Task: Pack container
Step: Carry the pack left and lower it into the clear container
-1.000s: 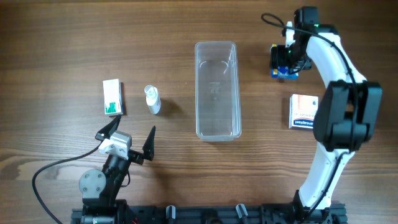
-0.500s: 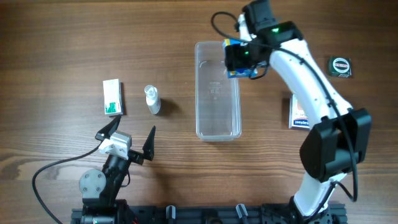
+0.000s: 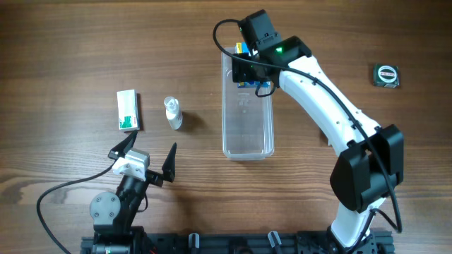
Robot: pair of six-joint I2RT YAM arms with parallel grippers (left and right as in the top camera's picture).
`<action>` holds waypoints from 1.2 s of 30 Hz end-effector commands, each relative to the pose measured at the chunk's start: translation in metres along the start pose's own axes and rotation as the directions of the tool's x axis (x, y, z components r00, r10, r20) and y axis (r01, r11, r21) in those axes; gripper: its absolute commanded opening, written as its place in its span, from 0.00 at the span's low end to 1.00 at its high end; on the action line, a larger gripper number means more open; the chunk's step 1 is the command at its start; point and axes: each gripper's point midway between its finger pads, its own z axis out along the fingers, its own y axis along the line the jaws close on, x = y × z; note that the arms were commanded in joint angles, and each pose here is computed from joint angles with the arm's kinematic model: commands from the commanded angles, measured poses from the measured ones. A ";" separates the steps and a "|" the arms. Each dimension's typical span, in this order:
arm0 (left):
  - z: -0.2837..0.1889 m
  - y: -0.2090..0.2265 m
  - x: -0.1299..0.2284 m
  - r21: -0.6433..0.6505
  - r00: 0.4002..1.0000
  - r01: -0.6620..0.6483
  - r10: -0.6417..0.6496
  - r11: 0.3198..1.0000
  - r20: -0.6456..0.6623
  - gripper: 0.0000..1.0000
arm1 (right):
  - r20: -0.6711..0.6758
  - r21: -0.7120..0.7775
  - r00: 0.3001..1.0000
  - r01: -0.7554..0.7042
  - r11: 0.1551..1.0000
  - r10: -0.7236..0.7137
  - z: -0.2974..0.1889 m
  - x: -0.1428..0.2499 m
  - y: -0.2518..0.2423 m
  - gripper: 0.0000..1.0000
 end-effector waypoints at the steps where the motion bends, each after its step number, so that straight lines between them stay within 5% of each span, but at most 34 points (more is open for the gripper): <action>1: 0.000 0.000 0.002 0.004 1.000 -0.010 0.010 1.000 -0.003 1.00 | 0.010 0.021 1.000 -0.023 1.000 0.023 0.001 0.003 -0.004 0.81; 36: 0.000 0.000 0.002 0.004 1.000 -0.010 0.010 1.000 -0.003 1.00 | -0.130 -0.004 0.991 -0.013 1.000 0.012 0.082 0.040 0.017 0.86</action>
